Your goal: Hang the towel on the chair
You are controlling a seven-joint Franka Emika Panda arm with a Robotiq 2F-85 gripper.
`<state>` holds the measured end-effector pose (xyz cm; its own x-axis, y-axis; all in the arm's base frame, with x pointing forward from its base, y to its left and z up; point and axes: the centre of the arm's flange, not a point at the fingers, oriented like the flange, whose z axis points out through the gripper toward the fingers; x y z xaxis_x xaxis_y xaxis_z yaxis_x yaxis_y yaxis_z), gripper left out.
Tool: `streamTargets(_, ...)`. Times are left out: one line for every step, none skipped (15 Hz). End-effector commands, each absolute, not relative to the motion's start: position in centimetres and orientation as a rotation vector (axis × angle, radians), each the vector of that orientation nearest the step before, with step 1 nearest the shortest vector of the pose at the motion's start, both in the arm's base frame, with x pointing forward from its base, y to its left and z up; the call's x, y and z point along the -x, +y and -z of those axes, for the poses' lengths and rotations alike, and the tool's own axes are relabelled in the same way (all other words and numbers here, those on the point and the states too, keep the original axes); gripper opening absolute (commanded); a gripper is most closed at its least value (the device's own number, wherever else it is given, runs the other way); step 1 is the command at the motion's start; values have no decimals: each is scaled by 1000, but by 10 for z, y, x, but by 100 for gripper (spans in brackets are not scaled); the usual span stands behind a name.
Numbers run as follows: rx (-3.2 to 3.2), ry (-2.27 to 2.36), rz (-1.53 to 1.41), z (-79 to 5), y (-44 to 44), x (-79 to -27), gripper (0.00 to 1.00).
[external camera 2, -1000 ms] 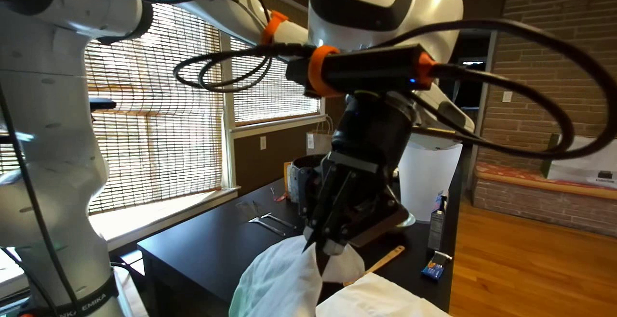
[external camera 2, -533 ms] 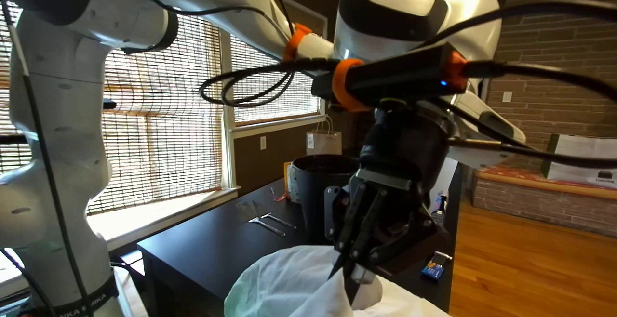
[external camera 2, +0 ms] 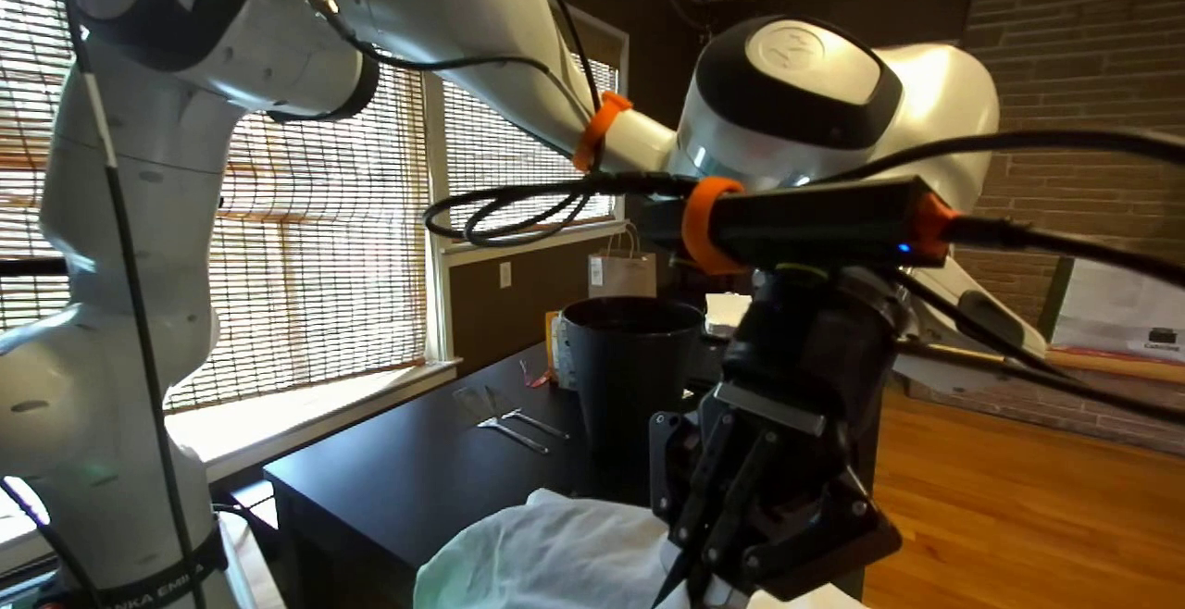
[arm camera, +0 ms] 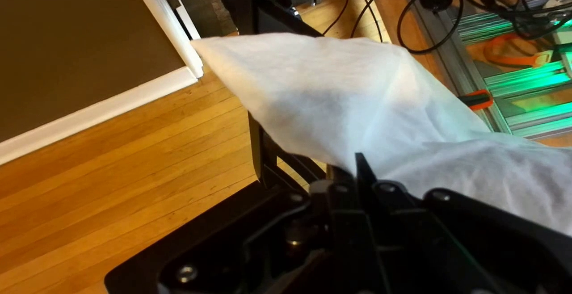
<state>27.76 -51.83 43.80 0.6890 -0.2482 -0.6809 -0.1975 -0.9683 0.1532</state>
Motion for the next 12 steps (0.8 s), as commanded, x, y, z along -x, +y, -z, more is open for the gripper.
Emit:
streamTargets(-2801, -396, 1171, -426, -532, -279, 1)
streamTargets(-2804, -410, 1156, -423, -534, -281, 1)
streamTargets(-2804, -424, 1143, -419, -536, -283, 1)
streamTargets(-2808, -428, 1123, -415, -537, -283, 1)
streamTargets(-2817, -427, 1102, -411, -536, -284, 1)
streamTargets(-2830, -413, 1081, -408, -533, -284, 1)
streamTargets(-2856, -391, 1050, -405, -530, -285, 1)
streamTargets(-2874, -379, 1021, -401, -529, -286, 1)
streamTargets(-2919, -356, 986, -399, -525, -287, 1)
streamTargets(-2947, -342, 956, -395, -521, -288, 1)
streamTargets(-2979, -316, 921, -392, -518, -287, 1)
streamTargets(-3015, -291, 893, -389, -514, -287, 1)
